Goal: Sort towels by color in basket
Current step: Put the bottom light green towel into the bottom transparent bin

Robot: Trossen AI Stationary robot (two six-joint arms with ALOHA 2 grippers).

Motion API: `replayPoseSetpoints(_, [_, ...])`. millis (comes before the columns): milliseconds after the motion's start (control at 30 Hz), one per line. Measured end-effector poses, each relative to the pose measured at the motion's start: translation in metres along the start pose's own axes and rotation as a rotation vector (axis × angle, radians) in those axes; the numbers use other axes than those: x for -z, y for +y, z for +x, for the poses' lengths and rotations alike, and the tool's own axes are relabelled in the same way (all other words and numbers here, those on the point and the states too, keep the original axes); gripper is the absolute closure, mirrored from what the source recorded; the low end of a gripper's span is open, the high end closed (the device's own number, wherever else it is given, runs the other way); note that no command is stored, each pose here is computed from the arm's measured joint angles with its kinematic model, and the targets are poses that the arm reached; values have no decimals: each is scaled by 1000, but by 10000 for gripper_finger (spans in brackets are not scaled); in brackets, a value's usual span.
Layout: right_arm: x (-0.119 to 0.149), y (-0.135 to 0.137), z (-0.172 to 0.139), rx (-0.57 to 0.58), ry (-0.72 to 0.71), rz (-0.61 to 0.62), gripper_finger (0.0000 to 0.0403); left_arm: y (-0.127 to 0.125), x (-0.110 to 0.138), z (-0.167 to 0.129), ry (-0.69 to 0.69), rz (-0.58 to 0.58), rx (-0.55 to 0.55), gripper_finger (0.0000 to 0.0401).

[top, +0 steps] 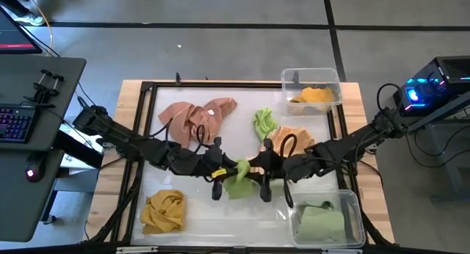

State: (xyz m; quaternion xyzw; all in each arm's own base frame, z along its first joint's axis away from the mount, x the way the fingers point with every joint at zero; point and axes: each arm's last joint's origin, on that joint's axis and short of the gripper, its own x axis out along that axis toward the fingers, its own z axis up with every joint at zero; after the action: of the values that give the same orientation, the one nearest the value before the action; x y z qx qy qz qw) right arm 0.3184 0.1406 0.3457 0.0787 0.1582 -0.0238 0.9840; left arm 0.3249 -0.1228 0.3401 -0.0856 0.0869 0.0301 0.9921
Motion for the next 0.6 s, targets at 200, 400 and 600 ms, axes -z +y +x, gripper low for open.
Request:
replayPoseSetpoints(200, [4, 3, -22, -34, 101, 91, 379, 3, 1, 1, 16, -40, -29, 324])
replayPoseSetpoints(400, [11, 32, -88, -191, 226, 199, 389, 5, 11, -1, 111, -117, -70, 322])
replayPoseSetpoints(600, [51, 58, -152, -163, 502, 369, 389, 2, 16, -3, 148, -204, -73, 322])
